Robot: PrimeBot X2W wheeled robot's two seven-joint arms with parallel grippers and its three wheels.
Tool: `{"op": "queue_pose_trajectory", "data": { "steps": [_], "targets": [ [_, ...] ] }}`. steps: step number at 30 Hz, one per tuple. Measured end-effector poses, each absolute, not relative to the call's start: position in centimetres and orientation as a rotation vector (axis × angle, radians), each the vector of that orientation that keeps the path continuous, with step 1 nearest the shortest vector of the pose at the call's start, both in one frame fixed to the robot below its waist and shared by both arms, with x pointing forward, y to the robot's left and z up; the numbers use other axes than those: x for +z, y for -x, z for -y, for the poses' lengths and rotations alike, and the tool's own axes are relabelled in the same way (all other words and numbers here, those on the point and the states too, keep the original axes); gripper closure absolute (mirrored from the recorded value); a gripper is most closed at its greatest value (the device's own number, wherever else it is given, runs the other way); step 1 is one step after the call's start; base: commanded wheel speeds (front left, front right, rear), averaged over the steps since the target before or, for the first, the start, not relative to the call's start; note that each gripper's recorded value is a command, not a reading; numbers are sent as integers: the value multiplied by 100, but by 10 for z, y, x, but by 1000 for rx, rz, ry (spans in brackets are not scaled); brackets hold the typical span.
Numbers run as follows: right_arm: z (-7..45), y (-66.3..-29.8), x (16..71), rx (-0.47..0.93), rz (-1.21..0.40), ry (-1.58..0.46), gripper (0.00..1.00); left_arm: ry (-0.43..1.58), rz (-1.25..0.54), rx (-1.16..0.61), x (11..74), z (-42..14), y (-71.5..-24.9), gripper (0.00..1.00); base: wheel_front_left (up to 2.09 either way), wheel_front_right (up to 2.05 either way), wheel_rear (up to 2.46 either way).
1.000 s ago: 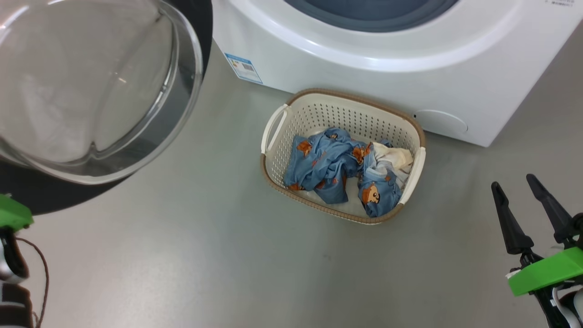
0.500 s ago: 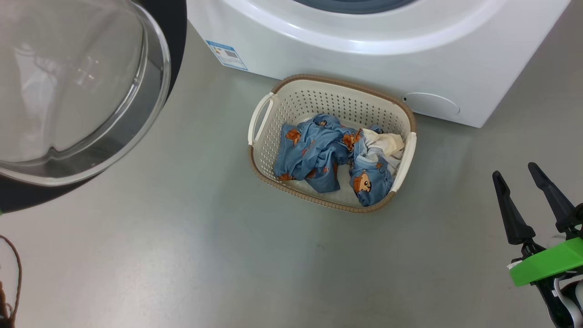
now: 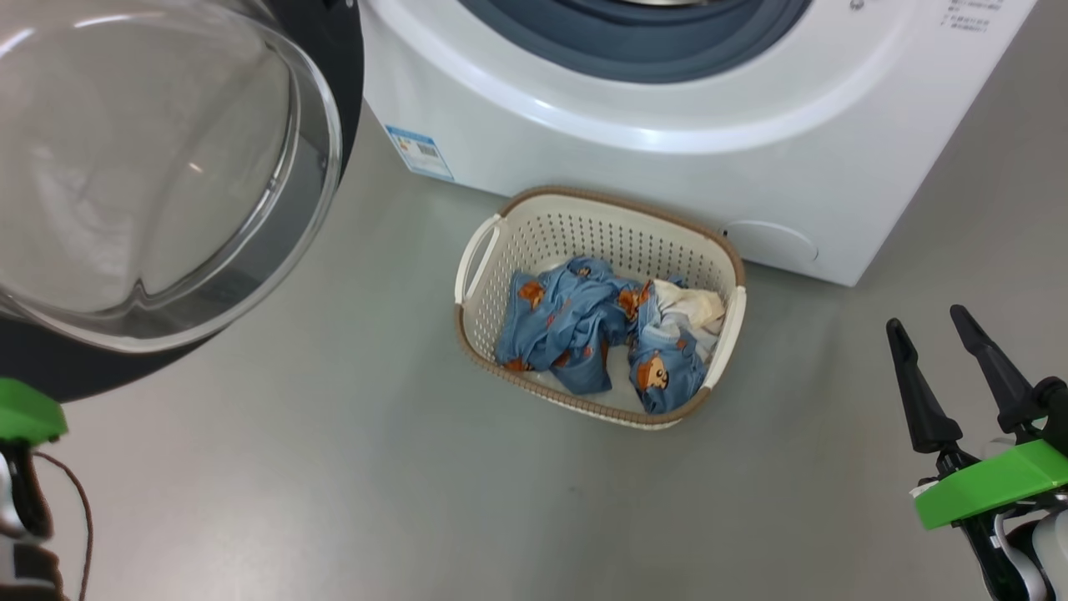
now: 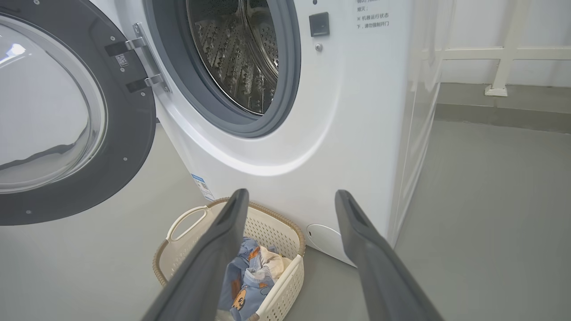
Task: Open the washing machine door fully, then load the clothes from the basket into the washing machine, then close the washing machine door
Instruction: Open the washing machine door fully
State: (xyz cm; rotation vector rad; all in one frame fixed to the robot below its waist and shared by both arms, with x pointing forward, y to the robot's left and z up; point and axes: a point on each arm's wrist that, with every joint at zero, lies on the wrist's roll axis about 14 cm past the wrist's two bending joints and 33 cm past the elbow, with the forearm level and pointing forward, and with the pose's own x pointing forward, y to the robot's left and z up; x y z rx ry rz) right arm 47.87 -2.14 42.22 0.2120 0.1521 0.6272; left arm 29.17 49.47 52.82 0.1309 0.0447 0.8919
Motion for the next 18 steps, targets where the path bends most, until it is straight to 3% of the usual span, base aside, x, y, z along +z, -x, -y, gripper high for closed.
{"op": "queue_pose_trajectory", "data": {
  "steps": [7,9,10,11,12,18],
  "targets": [
    [24,-470,442,616,-118,-209,0,-148,2,821,536,-477,-281,97,0,0,0],
    [25,-468,448,611,-104,-207,0,-150,9,792,536,-471,-278,75,0,0,0],
    [27,-467,451,606,-98,-207,0,-147,14,774,536,-467,-278,57,0,0,0],
    [27,-467,451,606,-98,-207,0,-147,14,774,536,-467,-278,33,0,0,0],
    [29,-467,453,600,-93,-206,0,-142,18,760,534,-463,-279,0,0,0,0],
    [43,-463,463,564,-72,-200,0,-101,22,647,522,-428,-296,0,0,0,0]
  ]
}}
